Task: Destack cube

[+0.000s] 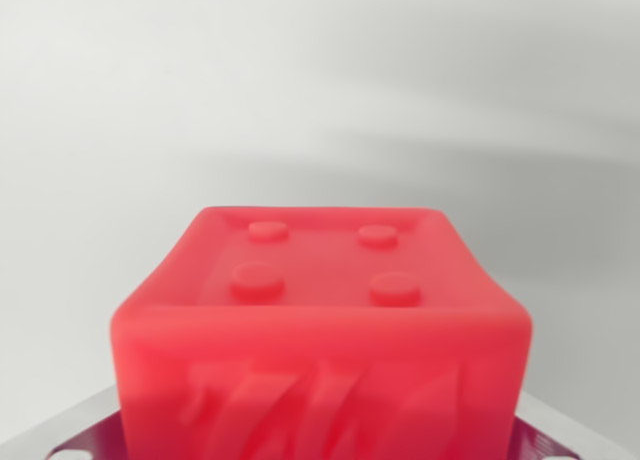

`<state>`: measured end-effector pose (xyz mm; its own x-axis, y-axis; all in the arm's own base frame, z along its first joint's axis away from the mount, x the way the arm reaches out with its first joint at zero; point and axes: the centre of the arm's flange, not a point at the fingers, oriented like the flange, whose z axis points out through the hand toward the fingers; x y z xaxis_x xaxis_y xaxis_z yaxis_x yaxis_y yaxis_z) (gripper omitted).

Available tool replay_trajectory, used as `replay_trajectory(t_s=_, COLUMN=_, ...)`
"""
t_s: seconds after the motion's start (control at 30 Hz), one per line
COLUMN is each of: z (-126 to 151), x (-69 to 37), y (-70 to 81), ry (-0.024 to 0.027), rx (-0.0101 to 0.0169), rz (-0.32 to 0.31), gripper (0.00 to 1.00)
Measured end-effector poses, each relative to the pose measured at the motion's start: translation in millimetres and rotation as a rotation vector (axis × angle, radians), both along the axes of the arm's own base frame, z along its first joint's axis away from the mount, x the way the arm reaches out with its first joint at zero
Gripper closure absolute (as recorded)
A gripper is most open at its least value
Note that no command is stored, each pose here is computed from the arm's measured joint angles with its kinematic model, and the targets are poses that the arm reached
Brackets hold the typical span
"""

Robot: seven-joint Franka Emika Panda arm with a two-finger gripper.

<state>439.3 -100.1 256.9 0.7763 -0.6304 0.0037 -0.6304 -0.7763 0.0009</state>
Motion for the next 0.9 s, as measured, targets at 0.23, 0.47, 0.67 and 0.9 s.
replay_trajectory(t_s=0.23, z=1.5, x=12.6, y=6.1, ry=-0.0005, rx=-0.0001, rz=-0.078, gripper=1.0)
replay_trajectory(t_s=0.47, z=3.3, x=24.2, y=11.4, ry=-0.001, rx=-0.0002, rz=-0.147, gripper=1.0)
replay_trajectory(t_s=0.67, z=-0.1, x=30.2, y=14.7, ry=0.0009, rx=0.0014, rz=-0.18, gripper=1.0)
replay_trajectory(t_s=0.9, z=-26.6, x=30.2, y=14.4, ry=0.0097, rx=0.0004, rz=-0.188, gripper=1.0)
